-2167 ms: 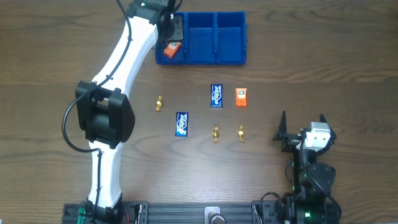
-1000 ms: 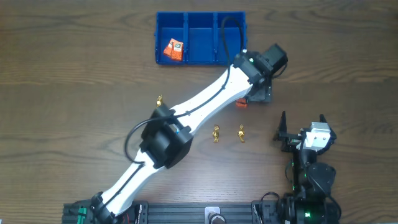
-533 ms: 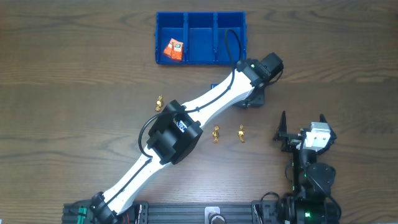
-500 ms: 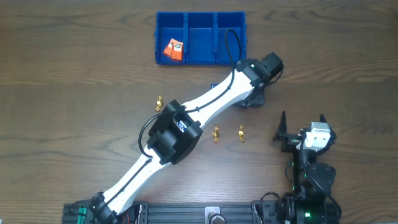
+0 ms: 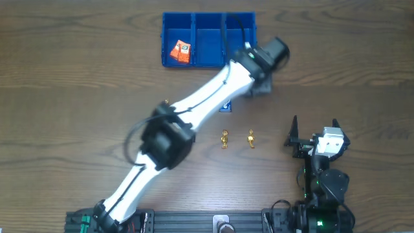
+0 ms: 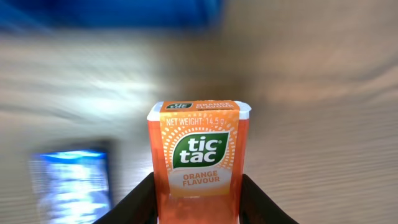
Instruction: Sort Candies Into Trays
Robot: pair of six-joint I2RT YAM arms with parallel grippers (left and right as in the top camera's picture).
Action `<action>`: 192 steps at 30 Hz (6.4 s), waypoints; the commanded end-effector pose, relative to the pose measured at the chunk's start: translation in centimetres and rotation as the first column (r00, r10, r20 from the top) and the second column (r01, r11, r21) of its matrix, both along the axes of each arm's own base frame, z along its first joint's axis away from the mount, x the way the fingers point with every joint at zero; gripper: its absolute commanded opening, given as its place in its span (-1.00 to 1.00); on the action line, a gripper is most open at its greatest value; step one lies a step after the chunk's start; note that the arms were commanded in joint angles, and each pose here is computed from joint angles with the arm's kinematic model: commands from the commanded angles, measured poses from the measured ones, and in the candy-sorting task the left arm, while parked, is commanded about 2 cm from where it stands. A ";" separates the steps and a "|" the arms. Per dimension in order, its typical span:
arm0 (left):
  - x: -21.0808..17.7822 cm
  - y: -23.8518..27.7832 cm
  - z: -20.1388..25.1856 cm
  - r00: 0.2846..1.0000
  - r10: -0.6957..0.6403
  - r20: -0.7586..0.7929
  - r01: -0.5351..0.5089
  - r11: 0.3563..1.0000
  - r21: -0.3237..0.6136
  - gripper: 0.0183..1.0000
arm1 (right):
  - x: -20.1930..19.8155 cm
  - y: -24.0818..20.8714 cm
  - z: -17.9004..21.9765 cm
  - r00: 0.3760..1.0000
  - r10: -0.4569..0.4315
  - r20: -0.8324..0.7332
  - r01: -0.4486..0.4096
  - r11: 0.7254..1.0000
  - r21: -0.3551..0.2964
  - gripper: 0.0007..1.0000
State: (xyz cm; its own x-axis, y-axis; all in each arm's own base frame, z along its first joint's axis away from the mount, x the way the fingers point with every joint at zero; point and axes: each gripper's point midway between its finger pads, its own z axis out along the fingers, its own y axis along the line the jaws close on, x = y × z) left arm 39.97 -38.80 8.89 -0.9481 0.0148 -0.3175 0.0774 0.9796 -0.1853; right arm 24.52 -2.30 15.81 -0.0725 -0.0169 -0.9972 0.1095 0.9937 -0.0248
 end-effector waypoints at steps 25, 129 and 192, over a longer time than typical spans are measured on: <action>11.0 21.9 3.5 0.995 0.100 0.016 -0.101 0.991 0.084 -0.24 | -0.1 -0.2 0.0 1.000 -0.007 -0.004 0.007 1.000 -0.015 1.00; -15.6 39.4 4.8 0.447 0.194 0.873 -0.222 0.970 -0.102 1.00 | -0.1 -0.2 0.0 1.000 -0.007 -0.003 0.007 1.000 -0.015 1.00; -15.6 39.4 4.8 0.447 0.194 0.873 -0.222 0.970 -0.102 1.00 | 3.3 33.2 -14.5 0.219 0.148 -0.964 -0.060 0.989 0.138 0.99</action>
